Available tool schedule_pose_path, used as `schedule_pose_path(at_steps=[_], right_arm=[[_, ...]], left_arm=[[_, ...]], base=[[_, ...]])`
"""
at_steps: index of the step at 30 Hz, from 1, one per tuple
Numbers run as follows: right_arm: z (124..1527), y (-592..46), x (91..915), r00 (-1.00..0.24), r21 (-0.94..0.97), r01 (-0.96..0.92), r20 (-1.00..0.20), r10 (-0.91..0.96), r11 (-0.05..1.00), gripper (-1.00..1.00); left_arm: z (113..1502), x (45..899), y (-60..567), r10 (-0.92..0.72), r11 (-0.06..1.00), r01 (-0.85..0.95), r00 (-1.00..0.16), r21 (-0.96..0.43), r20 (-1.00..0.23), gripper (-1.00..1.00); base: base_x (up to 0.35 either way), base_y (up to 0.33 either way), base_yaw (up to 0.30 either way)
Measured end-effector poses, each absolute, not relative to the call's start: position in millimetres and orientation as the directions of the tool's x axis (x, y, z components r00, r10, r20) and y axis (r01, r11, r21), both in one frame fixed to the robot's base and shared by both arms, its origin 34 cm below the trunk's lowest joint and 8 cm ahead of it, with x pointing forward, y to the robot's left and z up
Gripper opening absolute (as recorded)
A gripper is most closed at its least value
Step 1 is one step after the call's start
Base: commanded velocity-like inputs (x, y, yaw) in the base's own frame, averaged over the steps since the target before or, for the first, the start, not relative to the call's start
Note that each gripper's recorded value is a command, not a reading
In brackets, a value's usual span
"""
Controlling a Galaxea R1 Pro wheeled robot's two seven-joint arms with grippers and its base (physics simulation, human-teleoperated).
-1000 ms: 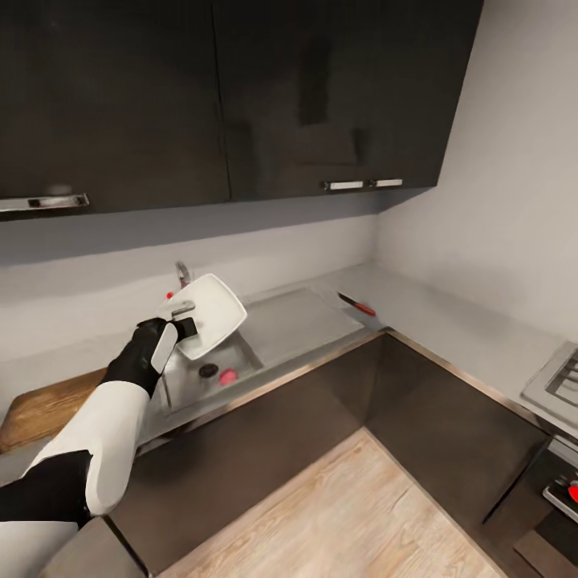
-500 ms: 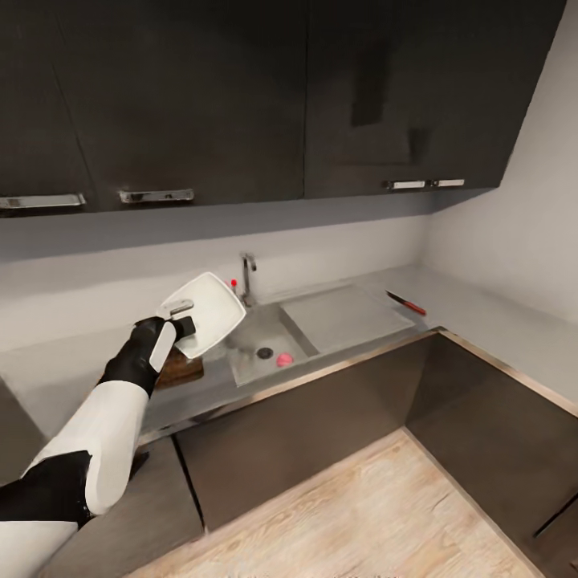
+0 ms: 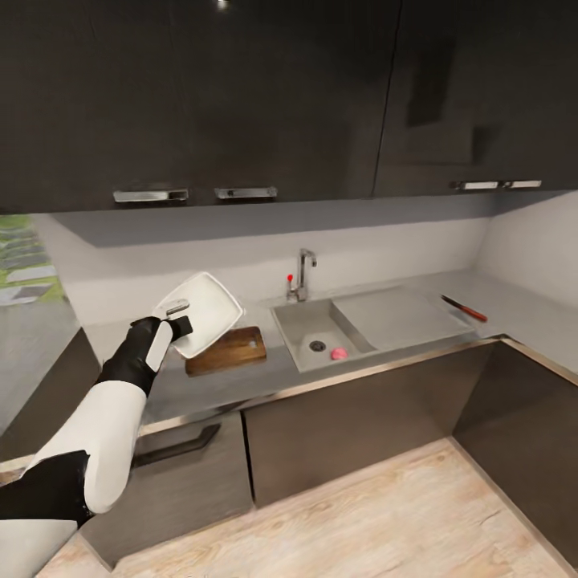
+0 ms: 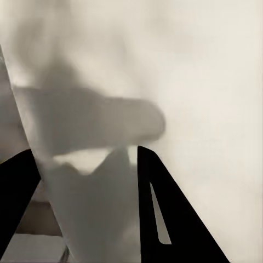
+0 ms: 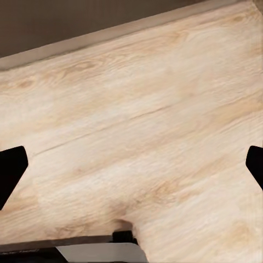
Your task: In the kitchen, take the Vidalia onion out of the sink, dice it on the chopping board with the paring knife, put the diced onion into the bowl on the countertop, then place both the paring knife and the chopping board into the sink.
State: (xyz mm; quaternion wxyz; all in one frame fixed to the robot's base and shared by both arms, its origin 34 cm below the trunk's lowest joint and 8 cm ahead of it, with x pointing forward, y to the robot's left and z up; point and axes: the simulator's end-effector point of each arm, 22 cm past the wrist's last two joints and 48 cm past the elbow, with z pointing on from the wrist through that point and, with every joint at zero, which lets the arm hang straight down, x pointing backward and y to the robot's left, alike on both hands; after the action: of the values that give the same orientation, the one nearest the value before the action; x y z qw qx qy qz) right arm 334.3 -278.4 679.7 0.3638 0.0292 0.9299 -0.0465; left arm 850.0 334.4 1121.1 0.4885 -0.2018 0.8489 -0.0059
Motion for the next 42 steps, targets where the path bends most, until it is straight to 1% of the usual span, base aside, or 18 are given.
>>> schedule_pose_path(at_steps=[15, 24, 30, 42], right_arm=[[679.5, -278.3, 333.9, -0.734, -0.065, 0.088, -0.679, 0.020, 0.994, 1.00], [679.6, -278.4, 333.9, -0.734, -0.065, 0.088, -0.679, 0.021, 0.994, 1.00], [679.8, -278.4, 334.3, -0.733, -0.065, 0.089, -0.680, 0.021, 0.994, 1.00], [680.0, -278.2, 334.7, -0.732, -0.064, 0.089, -0.681, 0.022, 0.994, 1.00]], left_arm=[[1120.4, 849.7, 334.8, -0.352, 0.917, -0.339, -0.442, -0.210, -0.825, -1.00], [1120.1, 849.7, 333.0, -0.352, 0.918, -0.336, -0.444, -0.210, -0.824, -1.00], [1119.2, 849.9, 331.5, -0.351, 0.918, -0.335, -0.445, -0.211, -0.824, -1.00], [1116.5, 849.3, 330.9, -0.349, 0.919, -0.335, -0.451, -0.207, -0.821, -1.00]], base=[[-0.001, 0.302, 0.265], [0.058, 0.294, 0.265], [0.020, 0.065, 0.125], [0.001, 0.002, 0.004]])
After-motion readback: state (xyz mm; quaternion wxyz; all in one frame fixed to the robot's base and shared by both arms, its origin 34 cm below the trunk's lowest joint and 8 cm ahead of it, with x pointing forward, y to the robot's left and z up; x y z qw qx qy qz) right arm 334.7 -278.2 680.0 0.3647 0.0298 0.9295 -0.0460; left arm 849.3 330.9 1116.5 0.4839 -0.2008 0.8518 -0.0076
